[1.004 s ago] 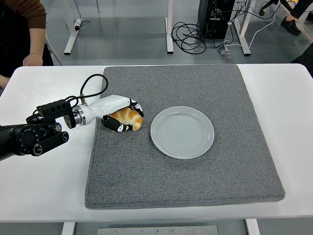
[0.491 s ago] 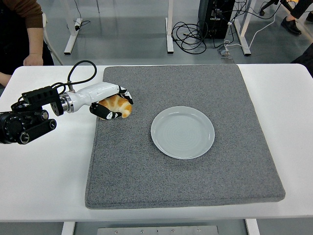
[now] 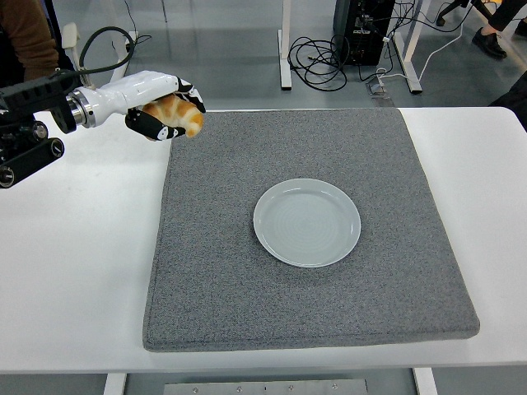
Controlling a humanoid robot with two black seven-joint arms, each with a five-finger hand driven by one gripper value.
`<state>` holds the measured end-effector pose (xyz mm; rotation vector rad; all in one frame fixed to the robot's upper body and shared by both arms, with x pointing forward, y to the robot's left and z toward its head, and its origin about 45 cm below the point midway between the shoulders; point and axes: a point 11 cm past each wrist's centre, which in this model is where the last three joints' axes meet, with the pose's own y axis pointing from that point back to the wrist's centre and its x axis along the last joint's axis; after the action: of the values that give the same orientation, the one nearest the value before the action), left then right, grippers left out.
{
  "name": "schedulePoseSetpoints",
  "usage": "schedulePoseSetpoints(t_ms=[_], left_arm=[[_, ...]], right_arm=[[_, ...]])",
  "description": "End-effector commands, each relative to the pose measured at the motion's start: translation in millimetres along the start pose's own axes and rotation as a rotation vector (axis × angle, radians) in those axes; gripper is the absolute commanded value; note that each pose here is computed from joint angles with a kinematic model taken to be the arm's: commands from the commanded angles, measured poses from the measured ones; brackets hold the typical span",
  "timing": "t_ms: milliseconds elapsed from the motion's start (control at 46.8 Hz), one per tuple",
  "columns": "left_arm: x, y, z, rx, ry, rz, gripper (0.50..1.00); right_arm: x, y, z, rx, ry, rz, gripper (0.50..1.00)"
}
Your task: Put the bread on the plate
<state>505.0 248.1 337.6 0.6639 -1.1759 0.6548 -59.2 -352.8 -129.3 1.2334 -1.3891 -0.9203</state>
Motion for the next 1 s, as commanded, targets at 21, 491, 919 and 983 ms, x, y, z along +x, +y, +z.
schedulePoseSetpoints(t_ms=[21, 491, 919, 983], left_arm=[[22.0, 2.4, -12.8, 0.048, -0.010, 0.034, 0.500], [67.9, -34.3, 28.3, -0.022, -0.015, 0.066, 0.500], [69.1, -79.4, 103.0, -0.181, -0.041, 0.037, 0.500], [62.4, -85.0, 114.1, -0.208, -0.037, 0.022, 0.500]], right_arm=[[0.0, 0.0, 0.1, 0.000, 0.000, 0.001, 1.000], [-0.1, 0.0, 0.1, 0.000, 0.000, -0.001, 1.000], [0.0, 0.0, 0.1, 0.000, 0.000, 0.001, 1.000], [0.0, 0.0, 0.1, 0.000, 0.000, 0.001, 1.000]])
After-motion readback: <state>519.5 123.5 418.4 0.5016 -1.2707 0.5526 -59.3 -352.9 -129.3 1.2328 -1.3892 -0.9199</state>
